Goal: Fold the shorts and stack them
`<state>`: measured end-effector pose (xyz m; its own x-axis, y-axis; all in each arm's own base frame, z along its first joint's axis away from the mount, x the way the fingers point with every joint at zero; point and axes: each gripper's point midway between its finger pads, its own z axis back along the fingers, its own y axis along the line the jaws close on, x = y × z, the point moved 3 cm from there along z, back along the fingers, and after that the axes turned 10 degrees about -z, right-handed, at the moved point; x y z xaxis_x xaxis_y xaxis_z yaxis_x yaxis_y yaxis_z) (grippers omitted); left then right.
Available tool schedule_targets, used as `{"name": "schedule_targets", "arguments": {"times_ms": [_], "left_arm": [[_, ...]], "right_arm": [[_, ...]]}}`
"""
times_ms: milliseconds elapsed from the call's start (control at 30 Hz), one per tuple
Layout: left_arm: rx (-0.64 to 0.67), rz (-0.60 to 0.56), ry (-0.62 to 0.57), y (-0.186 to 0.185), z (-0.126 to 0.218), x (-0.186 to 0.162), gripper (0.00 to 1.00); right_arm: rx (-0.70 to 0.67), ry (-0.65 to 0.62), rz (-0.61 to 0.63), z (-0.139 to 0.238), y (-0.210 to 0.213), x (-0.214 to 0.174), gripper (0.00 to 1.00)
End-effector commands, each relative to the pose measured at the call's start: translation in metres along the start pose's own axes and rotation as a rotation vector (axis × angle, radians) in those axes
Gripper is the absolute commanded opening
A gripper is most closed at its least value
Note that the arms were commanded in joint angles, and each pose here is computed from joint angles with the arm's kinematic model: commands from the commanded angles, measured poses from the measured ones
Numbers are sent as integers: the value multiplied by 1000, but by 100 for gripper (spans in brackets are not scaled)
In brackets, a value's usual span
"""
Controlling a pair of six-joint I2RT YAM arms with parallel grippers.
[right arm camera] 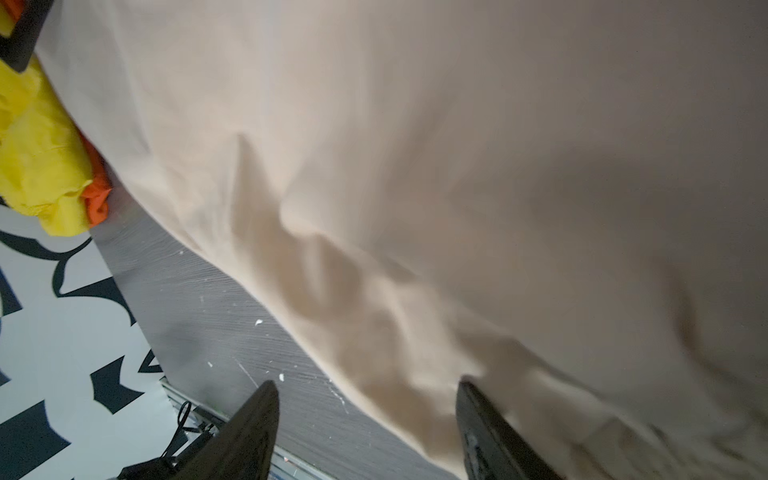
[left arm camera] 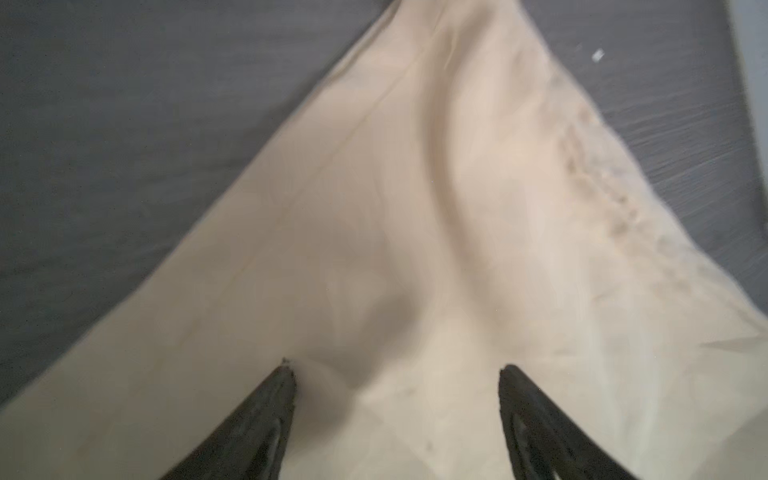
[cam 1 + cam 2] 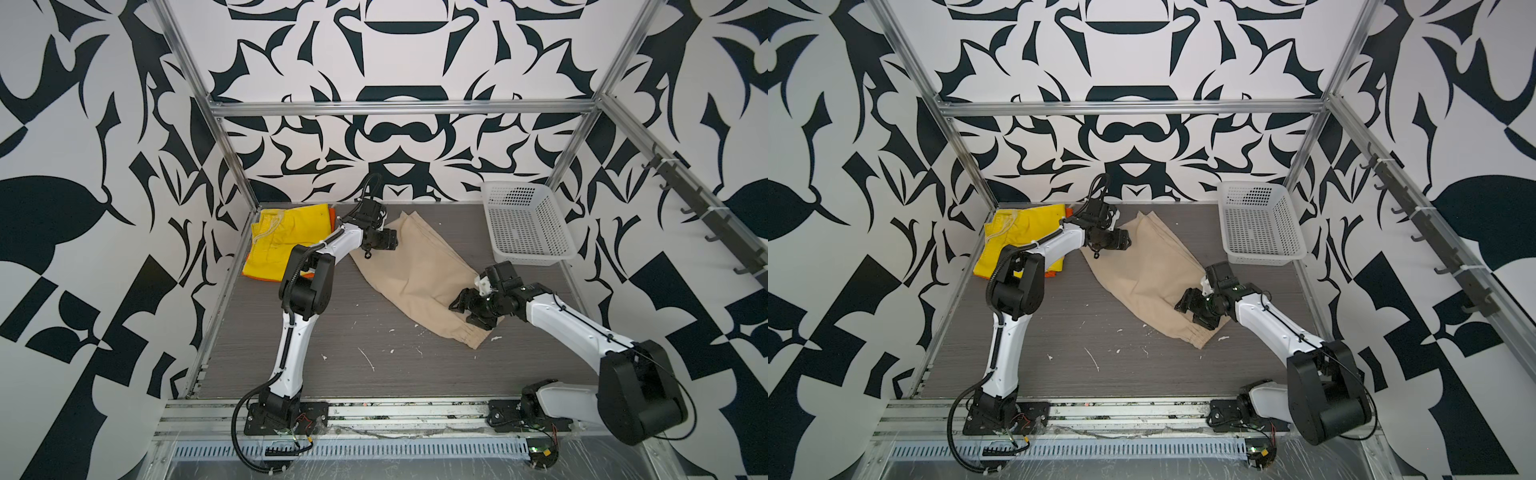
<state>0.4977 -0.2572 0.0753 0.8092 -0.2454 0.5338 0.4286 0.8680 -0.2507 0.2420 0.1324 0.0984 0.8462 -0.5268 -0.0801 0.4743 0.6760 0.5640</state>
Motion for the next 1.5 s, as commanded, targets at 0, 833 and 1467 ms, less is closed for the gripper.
{"name": "schedule_targets", "arguments": {"times_ms": [0, 833, 1467], "left_arm": [[31, 157, 67, 13, 6, -26, 80], [13, 82, -111, -10, 190, -129, 82], [-291, -1039, 146, 37, 110, -32, 77]], "right_arm": [[-21, -40, -44, -2, -15, 10, 71], [35, -362, 710, 83, 72, 37, 71], [161, -347, 1045, 16, 163, 59, 73]]}}
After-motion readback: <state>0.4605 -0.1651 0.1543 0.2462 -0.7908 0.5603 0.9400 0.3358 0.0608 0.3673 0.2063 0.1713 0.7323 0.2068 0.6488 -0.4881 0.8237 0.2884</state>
